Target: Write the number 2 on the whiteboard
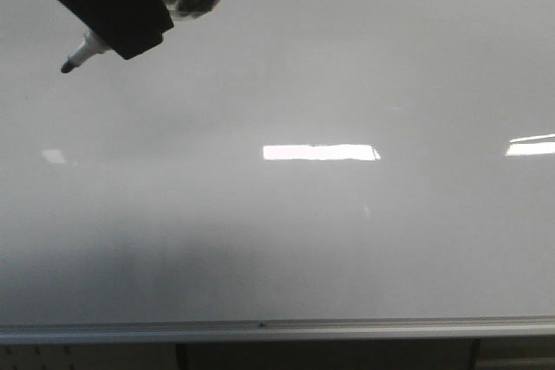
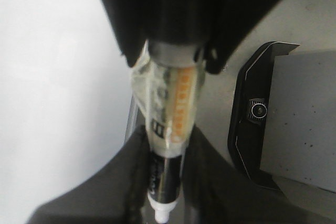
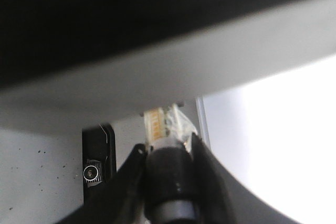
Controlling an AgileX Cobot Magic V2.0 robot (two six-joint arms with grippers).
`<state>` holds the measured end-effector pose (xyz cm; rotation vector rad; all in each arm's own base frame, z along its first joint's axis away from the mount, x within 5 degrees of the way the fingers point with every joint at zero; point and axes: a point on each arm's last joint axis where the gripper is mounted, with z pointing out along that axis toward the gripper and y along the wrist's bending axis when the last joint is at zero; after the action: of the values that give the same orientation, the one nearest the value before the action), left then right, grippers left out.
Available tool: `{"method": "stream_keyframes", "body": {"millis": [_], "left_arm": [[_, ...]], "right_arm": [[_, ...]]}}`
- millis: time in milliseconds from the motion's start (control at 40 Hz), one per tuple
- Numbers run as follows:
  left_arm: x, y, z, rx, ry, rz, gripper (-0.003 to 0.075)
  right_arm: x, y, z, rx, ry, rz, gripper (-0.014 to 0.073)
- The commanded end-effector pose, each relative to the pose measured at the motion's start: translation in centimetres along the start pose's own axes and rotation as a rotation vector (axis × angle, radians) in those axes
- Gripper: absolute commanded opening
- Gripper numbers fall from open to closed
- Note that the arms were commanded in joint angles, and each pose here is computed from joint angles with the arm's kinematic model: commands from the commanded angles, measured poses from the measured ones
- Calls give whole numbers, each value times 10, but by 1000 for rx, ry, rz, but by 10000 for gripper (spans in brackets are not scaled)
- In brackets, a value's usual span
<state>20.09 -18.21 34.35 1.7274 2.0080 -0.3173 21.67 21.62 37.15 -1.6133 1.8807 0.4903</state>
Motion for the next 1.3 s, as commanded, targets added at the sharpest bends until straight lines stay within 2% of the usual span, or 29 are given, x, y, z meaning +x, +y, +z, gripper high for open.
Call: {"method": "stream_keyframes", "body": {"millis": [0,100,275,350,500,650,800,900,1100,1275], "left_arm": [[-11,-2,-18,-54,-102,2,12],[-12,0,-18,-67,-113,1,113],[-14,2,-19,-89,-133,-1,434],[-14,2,-19,-88,-133,-1,510],[-9,4,-27,-114,-129,-14,515],[1,5,-48,-163,-154,-80,515],[15,6,-75,-238,-192,-187,515],[26,5,-88,-282,-213,-259,515],[52,1,-99,-358,-238,-440,514],[65,4,-102,-420,-253,-495,514]], "right_arm": [[-13,3,-20,39,-94,-17,125],[-13,3,-20,36,-92,-17,125],[-12,3,-20,28,-85,-18,106],[-12,3,-20,32,-77,-23,106],[-5,-1,-25,79,-25,-27,106],[6,-9,-44,182,26,20,109],[19,-14,-71,301,67,122,108],[33,-20,-86,387,80,244,108],[71,-29,-108,575,-38,509,108],[95,-18,-106,680,-250,596,108]]}}
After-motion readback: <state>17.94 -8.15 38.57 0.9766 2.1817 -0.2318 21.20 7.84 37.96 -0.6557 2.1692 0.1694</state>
